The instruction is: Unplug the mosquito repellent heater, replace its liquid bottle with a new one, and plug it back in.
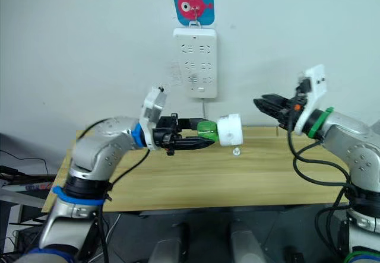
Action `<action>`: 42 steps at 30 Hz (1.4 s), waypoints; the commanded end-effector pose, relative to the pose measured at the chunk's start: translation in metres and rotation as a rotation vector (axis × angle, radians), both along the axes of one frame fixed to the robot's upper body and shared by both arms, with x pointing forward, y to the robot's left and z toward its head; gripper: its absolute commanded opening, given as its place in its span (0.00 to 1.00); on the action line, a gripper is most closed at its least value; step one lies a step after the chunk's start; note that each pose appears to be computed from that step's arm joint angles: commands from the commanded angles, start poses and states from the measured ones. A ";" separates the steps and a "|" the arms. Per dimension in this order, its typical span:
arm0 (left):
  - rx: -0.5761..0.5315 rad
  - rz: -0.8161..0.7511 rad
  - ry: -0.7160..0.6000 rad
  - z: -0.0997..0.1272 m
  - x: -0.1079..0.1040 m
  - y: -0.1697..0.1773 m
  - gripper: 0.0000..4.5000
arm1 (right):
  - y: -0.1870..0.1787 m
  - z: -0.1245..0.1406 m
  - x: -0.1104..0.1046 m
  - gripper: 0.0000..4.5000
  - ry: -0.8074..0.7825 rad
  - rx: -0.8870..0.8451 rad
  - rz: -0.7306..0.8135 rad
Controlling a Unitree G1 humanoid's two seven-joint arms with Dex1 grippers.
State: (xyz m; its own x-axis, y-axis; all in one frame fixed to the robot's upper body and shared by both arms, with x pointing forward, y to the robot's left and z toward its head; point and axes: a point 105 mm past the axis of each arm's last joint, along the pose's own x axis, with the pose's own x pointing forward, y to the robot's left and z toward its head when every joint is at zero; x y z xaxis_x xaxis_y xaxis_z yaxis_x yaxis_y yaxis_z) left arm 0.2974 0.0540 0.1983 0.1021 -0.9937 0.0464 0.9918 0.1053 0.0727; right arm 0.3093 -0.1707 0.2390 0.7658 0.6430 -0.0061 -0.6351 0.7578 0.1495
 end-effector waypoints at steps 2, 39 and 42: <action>-0.092 0.186 -0.236 0.009 0.010 -0.011 0.51 | -0.001 -0.007 -0.033 0.78 0.022 0.204 -0.081; -0.215 0.352 -0.402 0.007 0.006 -0.044 0.51 | 0.071 0.004 -0.021 0.72 0.230 0.745 -0.033; -0.213 0.351 -0.422 0.007 0.005 -0.046 0.51 | 0.072 0.004 -0.022 0.69 0.233 0.744 -0.024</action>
